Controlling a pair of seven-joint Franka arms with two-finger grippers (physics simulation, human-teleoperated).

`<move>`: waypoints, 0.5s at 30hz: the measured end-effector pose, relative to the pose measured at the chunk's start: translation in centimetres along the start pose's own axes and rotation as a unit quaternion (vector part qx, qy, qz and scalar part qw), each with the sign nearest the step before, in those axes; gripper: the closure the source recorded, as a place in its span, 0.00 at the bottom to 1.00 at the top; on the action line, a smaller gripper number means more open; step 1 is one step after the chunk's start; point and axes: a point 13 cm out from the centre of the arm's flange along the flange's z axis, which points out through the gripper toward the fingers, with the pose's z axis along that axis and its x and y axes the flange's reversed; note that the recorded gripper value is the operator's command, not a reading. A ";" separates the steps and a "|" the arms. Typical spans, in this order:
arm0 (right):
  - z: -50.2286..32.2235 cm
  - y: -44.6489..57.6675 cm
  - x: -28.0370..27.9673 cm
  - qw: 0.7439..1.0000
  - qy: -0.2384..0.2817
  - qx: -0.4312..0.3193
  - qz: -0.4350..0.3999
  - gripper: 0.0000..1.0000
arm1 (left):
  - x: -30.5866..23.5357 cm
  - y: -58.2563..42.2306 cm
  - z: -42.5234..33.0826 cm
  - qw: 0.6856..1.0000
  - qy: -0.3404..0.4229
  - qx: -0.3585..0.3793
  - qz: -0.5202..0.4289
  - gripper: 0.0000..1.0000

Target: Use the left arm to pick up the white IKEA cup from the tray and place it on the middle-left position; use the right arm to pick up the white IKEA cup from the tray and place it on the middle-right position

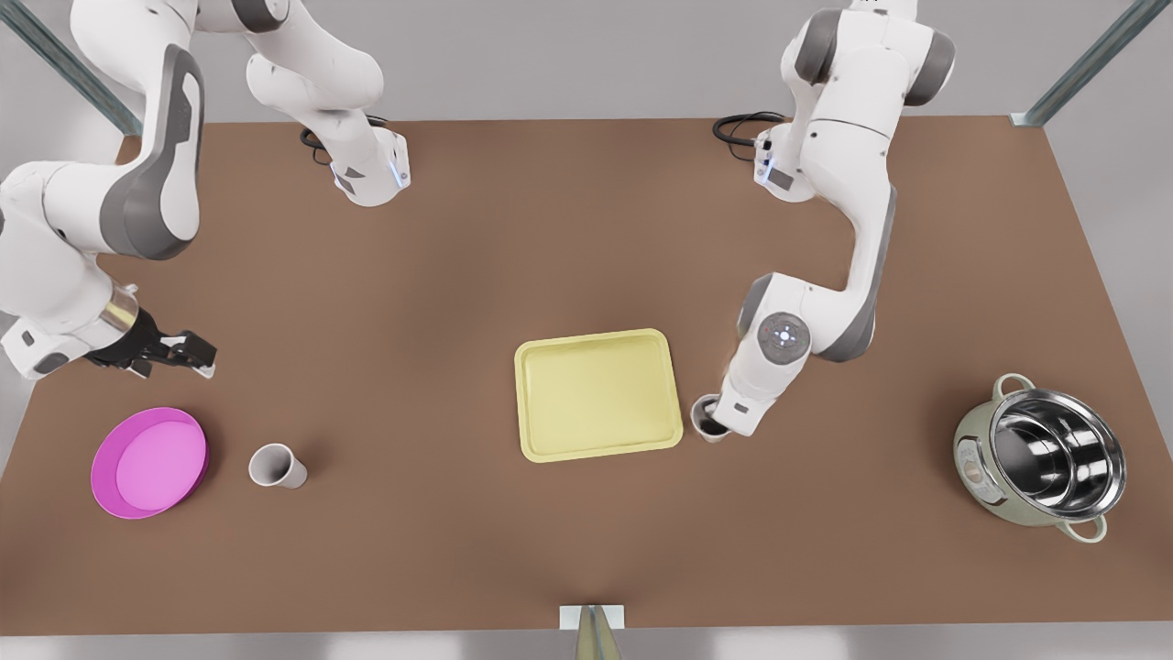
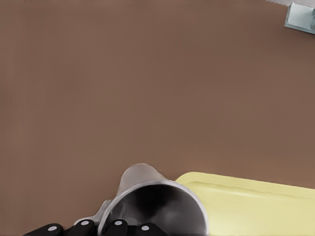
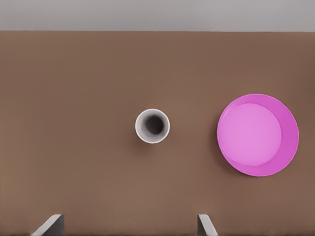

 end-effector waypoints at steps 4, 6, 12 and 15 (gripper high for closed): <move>0.9 0.1 0.5 1.000 0.016 -0.001 0.000 0.00 | -6.7 12.0 2.5 0.999 0.007 -0.013 -0.051 0.83; 1.4 0.1 0.6 1.000 0.022 -0.001 0.000 0.00 | -8.6 16.1 4.7 0.998 0.005 -0.016 -0.058 0.83; 2.6 0.6 0.3 1.000 0.031 -0.001 -0.004 0.00 | -12.2 17.5 8.1 0.999 -0.029 -0.004 -0.014 0.83; 2.8 0.2 0.2 0.999 0.032 -0.001 -0.001 0.00 | -13.2 17.1 7.8 0.999 -0.041 0.017 -0.010 0.83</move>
